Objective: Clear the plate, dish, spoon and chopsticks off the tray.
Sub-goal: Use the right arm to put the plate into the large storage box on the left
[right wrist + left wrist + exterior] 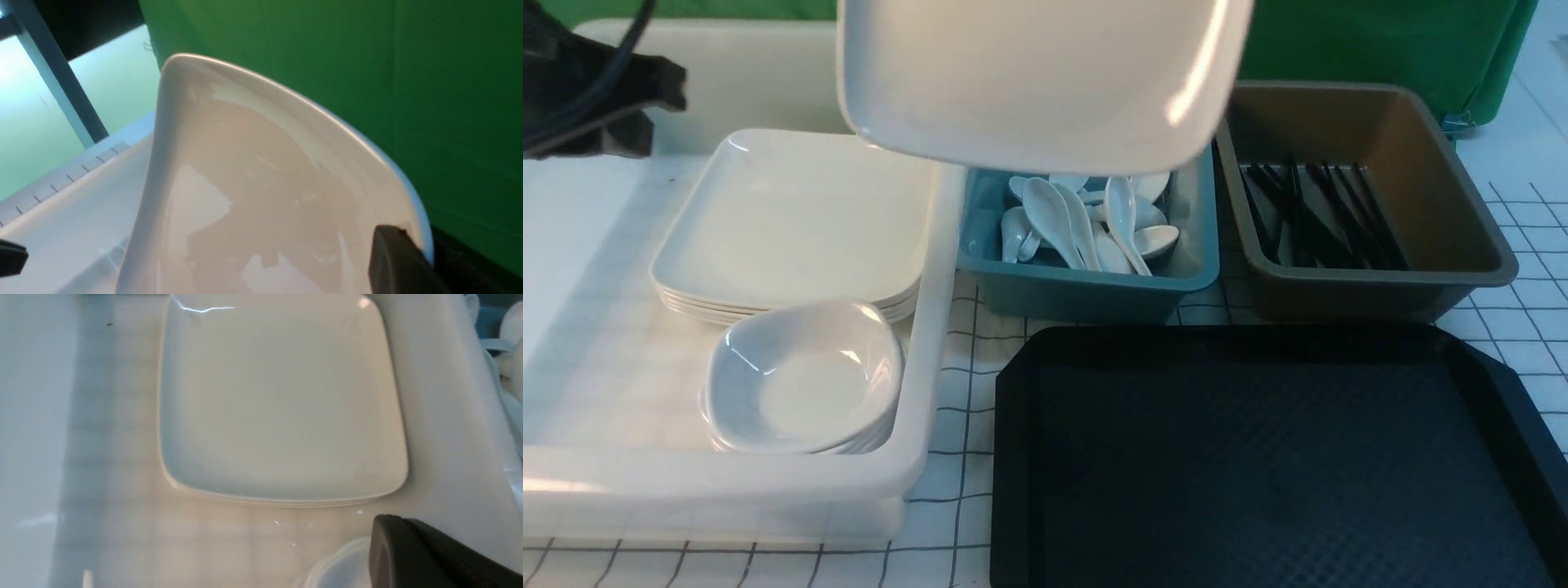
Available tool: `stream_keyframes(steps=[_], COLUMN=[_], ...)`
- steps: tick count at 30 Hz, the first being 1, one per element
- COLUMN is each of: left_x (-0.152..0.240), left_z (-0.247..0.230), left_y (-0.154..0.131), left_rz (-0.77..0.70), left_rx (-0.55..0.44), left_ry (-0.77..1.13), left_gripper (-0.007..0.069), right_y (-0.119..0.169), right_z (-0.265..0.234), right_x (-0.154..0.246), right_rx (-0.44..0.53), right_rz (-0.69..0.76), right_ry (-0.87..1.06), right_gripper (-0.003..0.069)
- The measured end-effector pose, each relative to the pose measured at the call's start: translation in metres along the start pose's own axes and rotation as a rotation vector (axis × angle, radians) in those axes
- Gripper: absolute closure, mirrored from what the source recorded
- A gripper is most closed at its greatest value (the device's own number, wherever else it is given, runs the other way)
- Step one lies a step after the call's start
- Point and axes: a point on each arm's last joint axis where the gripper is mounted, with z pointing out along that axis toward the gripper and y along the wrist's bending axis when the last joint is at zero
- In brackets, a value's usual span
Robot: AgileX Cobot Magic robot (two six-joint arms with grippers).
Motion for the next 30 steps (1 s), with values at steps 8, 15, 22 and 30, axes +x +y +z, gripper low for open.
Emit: stream_keyframes(steps=[8, 15, 22, 30], left_x=[-0.002, -0.001, 0.001, 0.001], left_z=[-0.002, -0.002, -0.002, -0.002], left_y=[0.012, 0.012, 0.016, 0.017], left_rz=[-0.023, -0.014, -0.004, -0.004], left_rx=[0.016, 0.017, -0.020, -0.029], left_ry=[-0.009, -0.009, 0.020, 0.023], left_gripper=[0.0624, 0.0624, 0.0624, 0.0624], right_y=[0.022, 0.049, 0.060, 0.060], right_z=[0.105, 0.146, 0.180, 0.208], right_x=[0.035, 0.059, 0.087, 0.124], right_rx=[-0.086, -0.111, -0.079, -0.061], right_rz=[0.086, 0.087, 0.077, 0.055], right_ry=[-0.018, -0.054, -0.107, -0.066], right_gripper=[0.0628, 0.0628, 0.0629, 0.0629])
